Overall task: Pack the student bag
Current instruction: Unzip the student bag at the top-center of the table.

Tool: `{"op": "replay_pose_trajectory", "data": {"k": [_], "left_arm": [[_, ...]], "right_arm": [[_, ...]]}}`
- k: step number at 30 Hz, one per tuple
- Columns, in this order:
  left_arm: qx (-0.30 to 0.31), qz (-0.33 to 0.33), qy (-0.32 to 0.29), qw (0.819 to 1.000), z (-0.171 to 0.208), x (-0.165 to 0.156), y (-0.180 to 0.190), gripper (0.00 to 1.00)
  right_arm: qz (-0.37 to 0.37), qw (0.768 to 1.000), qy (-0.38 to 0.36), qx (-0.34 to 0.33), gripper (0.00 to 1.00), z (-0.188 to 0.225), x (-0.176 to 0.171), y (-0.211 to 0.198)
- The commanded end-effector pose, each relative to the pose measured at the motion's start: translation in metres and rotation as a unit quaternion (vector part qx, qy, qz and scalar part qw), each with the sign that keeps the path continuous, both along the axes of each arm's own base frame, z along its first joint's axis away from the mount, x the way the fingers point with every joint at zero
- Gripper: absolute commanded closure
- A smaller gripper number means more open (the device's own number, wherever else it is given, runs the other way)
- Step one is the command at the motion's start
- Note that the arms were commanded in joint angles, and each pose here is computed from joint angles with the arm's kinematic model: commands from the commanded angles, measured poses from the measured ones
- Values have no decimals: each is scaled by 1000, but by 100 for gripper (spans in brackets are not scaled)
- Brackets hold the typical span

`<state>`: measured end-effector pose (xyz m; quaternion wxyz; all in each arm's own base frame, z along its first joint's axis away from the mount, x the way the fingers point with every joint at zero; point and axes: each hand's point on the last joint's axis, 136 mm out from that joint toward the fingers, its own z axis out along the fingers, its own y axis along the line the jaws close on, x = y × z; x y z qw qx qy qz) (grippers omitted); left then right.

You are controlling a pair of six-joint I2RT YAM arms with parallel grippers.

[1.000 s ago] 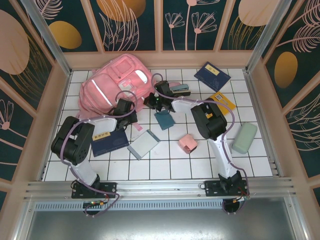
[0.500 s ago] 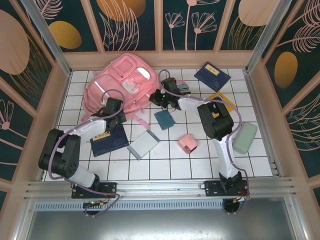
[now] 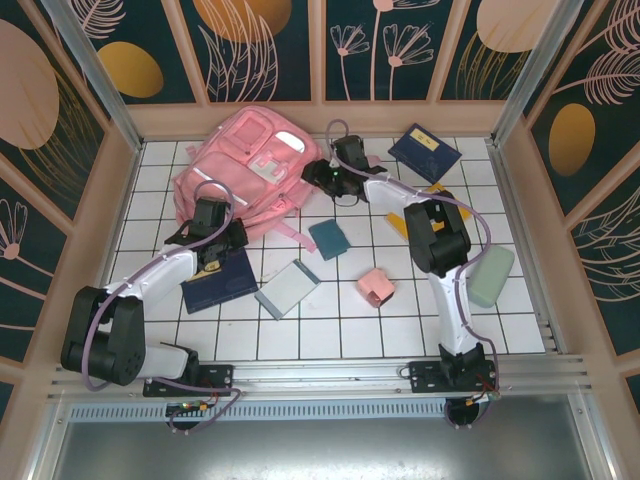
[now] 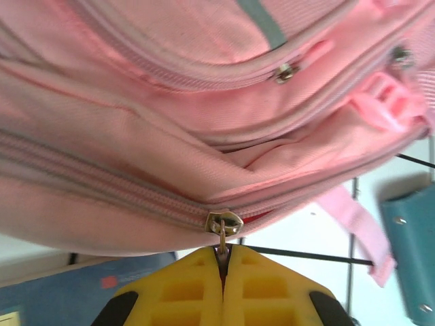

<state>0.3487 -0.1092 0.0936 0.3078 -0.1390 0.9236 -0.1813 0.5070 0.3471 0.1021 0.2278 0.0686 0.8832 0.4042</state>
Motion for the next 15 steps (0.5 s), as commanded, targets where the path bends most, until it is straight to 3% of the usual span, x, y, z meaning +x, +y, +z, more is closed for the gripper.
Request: {"op": "replay_pose_trajectory", "data": {"k": [1, 15], "left_arm": [[-57, -50, -24, 997, 19, 7, -29, 100], [-96, -132, -28, 986, 32, 4, -103, 100]], "right_arm": [[-26, 999, -38, -10, 43, 33, 6, -10], [-29, 997, 64, 4, 38, 15, -100, 11]]}}
